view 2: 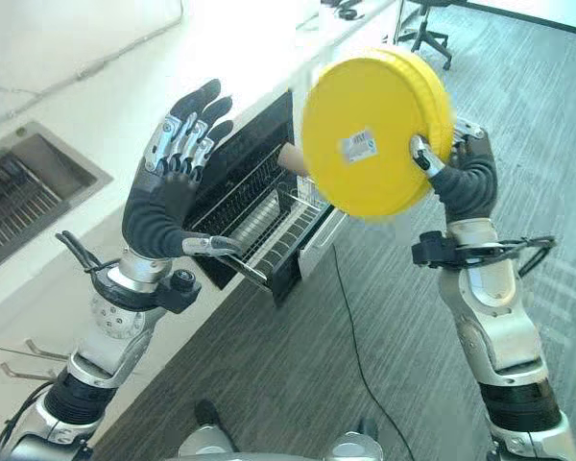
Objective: Place the dishes in the dishwasher.
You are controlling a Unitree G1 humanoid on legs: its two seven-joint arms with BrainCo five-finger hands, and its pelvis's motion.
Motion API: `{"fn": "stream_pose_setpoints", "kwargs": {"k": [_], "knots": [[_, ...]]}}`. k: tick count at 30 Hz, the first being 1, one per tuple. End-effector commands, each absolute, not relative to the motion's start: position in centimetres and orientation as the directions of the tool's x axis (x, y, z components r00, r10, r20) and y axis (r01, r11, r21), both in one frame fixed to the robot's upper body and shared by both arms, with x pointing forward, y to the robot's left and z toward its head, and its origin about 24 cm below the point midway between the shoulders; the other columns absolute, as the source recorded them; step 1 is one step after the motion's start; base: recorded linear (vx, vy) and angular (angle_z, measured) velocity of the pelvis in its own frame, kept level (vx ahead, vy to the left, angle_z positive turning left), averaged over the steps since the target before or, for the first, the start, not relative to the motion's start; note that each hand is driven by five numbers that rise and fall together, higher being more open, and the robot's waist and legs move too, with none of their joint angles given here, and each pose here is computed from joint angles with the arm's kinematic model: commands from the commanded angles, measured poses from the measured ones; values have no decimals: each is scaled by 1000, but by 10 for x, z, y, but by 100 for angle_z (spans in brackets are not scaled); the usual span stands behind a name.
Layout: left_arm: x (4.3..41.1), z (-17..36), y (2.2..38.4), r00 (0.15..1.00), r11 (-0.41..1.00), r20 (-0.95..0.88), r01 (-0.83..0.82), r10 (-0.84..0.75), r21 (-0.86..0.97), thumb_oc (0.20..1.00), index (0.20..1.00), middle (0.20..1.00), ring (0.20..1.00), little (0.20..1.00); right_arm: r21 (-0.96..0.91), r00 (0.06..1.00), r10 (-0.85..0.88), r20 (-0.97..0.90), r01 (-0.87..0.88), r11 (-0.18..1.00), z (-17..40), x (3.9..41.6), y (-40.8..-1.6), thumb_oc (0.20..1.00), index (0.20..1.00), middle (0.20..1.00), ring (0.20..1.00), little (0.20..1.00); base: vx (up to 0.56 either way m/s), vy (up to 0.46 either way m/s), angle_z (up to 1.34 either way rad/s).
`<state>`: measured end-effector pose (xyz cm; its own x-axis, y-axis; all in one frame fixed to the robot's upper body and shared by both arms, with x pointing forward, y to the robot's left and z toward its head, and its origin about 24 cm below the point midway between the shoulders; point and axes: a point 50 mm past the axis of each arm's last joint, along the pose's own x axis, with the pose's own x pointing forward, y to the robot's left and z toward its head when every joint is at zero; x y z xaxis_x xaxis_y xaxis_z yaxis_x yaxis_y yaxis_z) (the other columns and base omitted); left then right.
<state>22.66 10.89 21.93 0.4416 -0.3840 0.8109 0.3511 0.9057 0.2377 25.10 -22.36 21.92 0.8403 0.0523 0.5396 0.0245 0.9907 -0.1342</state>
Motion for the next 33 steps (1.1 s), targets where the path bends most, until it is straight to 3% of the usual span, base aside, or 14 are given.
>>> {"fn": "stream_pose_setpoints", "kwargs": {"k": [1, 4, 13, 24, 28, 30, 33], "knots": [[215, 251, 134, 316, 909, 860, 250, -402, 333, 1000, 1000, 1000, 1000, 1000, -79, 622, 142, 770, -128, 989, 269, 233, -199, 200, 200, 200, 200, 200, -41, -668, 40], [217, 242, 138, 374, 928, 860, 274, -346, 254, 1000, 1000, 1000, 1000, 1000, -119, 658, 188, 729, -148, 982, 266, 242, -193, 200, 200, 200, 200, 200, -34, -319, 22], [217, 231, 139, 412, 908, 832, 349, -371, 232, 1000, 1000, 1000, 1000, 1000, -168, 664, 203, 719, -117, 979, 259, 248, -178, 200, 200, 200, 200, 200, -1, -48, 35], [216, 233, 138, 394, 863, 787, 381, -476, 332, 1000, 1000, 1000, 1000, 1000, -206, 677, 109, 728, 64, 976, 257, 248, -197, 200, 200, 200, 200, 200, 82, 184, 30], [222, 213, 130, 433, 766, 637, 440, -638, 469, 1000, 1000, 1000, 1000, 1000, -183, 670, 66, 739, 106, 977, 249, 241, -212, 200, 200, 200, 200, 200, 102, 82, 15], [230, 191, 133, 511, 711, 497, 453, -701, 538, 1000, 1000, 1000, 1000, 1000, -187, 644, 49, 763, 148, 971, 254, 241, -218, 200, 200, 200, 200, 200, 157, -422, 28], [230, 183, 135, 516, 656, 423, 455, -745, 601, 1000, 1000, 1000, 1000, 1000, -190, 615, 48, 787, 167, 967, 259, 241, -218, 200, 200, 200, 200, 200, 36, -542, 41]]}}
